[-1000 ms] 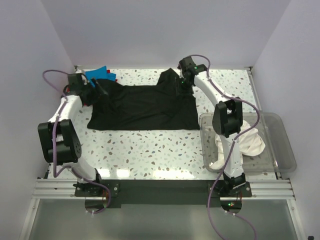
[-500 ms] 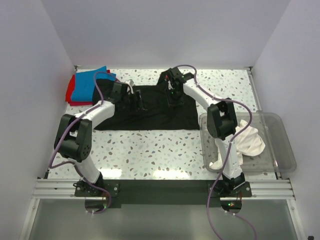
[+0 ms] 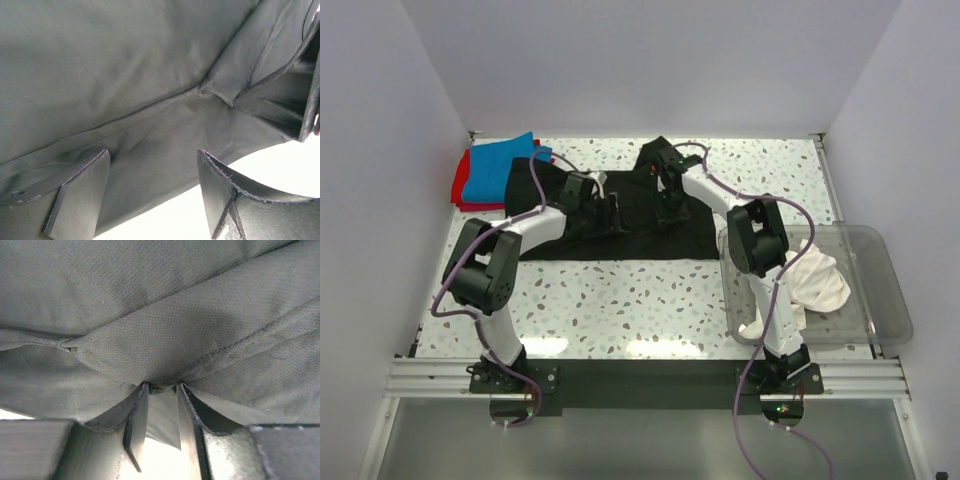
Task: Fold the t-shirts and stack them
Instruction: Fold the tshirt
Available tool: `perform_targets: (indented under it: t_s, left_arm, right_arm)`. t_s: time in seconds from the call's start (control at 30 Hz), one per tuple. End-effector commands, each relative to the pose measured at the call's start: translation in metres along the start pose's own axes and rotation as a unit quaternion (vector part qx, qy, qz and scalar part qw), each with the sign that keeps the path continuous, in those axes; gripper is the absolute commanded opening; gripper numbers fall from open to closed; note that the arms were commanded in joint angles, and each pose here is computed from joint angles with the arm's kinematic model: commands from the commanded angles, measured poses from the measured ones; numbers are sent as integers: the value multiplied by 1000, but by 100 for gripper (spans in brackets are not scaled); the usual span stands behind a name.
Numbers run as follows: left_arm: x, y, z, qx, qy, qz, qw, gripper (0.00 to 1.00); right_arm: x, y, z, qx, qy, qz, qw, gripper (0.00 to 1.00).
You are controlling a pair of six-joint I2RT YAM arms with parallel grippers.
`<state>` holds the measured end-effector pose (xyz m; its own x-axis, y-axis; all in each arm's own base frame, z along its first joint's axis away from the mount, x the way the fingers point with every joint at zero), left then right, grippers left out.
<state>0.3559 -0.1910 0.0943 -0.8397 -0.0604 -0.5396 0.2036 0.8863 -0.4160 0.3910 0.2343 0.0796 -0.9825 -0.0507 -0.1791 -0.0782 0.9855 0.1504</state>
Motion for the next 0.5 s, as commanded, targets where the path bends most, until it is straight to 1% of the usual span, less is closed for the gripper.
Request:
perform_targets:
  t_s: [0.0, 0.03, 0.07, 0.13, 0.17, 0.2, 0.33, 0.43, 0.47]
  left_arm:
    - [9, -4, 8, 13, -3, -2, 1000, 75]
    - [10, -3, 8, 13, -3, -3, 1000, 75]
    - [13, -3, 7, 13, -2, -3, 1000, 75]
    - [19, 0, 5, 8, 1, -5, 1000, 75]
    - [21, 2, 5, 4, 4, -4, 1000, 75]
    - [24, 3, 4, 3, 6, -4, 1000, 75]
    - [31, 6, 6, 2, 14, -1, 1000, 75]
    - [35, 10, 8, -7, 18, 2, 1000, 75]
    - [35, 11, 8, -10, 18, 5, 1000, 75]
  right_arm:
    - [-5, 3, 1, 4, -10, 3, 1000, 32]
    - [-5, 3, 2, 5, -9, 2, 1000, 30]
    - [-5, 3, 1, 5, -10, 2, 1000, 24]
    - [-6, 2, -2, 7, -14, 3, 1000, 19]
    - [-7, 2, -4, 9, -19, 3, 1000, 13]
    - [-8, 2, -6, 11, -22, 3, 1000, 11]
    - [-12, 3, -15, 15, -24, 1, 1000, 9]
    - [-15, 5, -21, 16, -29, -2, 999, 13]
    - [-16, 5, -23, 16, -31, -4, 999, 15]
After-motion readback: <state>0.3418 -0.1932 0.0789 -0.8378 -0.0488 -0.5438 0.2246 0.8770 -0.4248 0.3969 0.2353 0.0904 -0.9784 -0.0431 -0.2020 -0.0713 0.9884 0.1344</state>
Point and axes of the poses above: each gripper's point midway between its finger pads, its own z axis out along the fingers, its own y axis along the line the jaws close on, x = y × z, the point moved 6 cm from there along -z, back along the fingers, and after that the axes turned 8 degrees about z, right-handed, at the moved point
